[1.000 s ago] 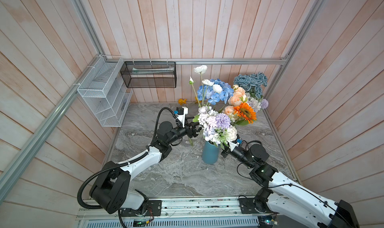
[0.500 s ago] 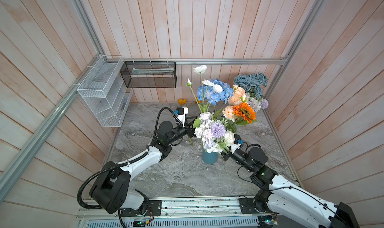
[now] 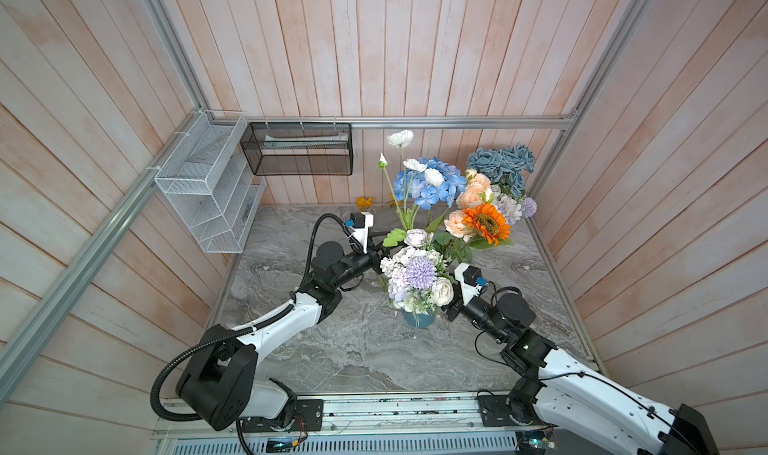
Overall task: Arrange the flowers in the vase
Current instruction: 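Open right gripper to release the bunch and draw it back from the vase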
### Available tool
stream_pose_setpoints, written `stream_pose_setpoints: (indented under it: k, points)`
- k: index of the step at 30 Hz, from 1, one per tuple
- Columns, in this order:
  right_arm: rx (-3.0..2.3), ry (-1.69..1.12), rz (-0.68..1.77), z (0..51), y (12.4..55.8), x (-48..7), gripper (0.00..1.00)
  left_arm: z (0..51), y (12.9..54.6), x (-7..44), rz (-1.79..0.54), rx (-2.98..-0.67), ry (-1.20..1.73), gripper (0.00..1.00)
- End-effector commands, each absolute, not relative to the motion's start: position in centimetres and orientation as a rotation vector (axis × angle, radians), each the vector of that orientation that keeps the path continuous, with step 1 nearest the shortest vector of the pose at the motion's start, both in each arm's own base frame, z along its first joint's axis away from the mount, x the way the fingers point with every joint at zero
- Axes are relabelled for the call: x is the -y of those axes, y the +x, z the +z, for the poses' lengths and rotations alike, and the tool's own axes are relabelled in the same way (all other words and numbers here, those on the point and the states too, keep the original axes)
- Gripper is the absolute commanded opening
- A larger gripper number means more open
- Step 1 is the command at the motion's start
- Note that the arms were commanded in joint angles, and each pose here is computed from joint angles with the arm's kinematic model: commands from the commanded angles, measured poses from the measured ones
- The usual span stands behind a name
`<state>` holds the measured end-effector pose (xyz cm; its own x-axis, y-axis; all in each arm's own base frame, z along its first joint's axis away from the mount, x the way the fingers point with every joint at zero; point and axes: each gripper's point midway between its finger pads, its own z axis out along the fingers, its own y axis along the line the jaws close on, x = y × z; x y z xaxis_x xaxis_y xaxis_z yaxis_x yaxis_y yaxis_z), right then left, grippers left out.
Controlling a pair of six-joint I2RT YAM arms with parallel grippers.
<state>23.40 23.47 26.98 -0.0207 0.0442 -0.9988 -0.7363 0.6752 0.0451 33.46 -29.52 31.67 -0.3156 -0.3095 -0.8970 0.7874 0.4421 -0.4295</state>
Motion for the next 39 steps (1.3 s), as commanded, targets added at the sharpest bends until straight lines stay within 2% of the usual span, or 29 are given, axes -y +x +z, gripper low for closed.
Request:
stream_pose_setpoints:
  k: [1, 4, 9, 17, 23, 29, 33, 39]
  points:
    - [-1.469, -0.541, 0.675, 28.0, 24.1, -22.9, 0.31, 31.4, 33.5, 29.1, -1.148, -1.541, 0.426, 0.80]
    - [-1.482, -0.507, 0.657, 27.9, 24.6, -22.5, 0.21, 31.1, 33.6, 28.9, -1.142, -1.564, 0.413, 0.80]
    - [-1.567, -0.486, 0.660, 25.9, 25.0, -22.5, 0.20, 30.4, 33.8, 28.5, -1.114, -1.613, 0.388, 0.80]
    - [-1.626, -0.461, 0.688, 25.5, 23.8, -21.4, 0.28, 29.7, 33.8, 27.5, -1.062, -1.664, 0.344, 0.81]
    - [-1.739, -0.434, 0.668, 24.0, 23.1, -20.2, 0.45, 29.0, 34.2, 26.9, -1.024, -1.700, 0.299, 0.83]
    - [-1.785, -0.380, 0.657, 23.6, 23.1, -19.4, 0.47, 27.4, 35.5, 25.3, -0.943, -1.766, 0.201, 0.86]
    - [-1.805, -0.298, 0.557, 23.6, 24.0, -17.6, 0.47, 25.0, 36.7, 22.7, -0.851, -1.835, 0.083, 0.87]
    - [-1.780, -0.166, 0.415, 24.1, 25.5, -14.8, 0.55, 19.9, 37.9, 19.5, -0.691, -1.959, -0.029, 0.88]
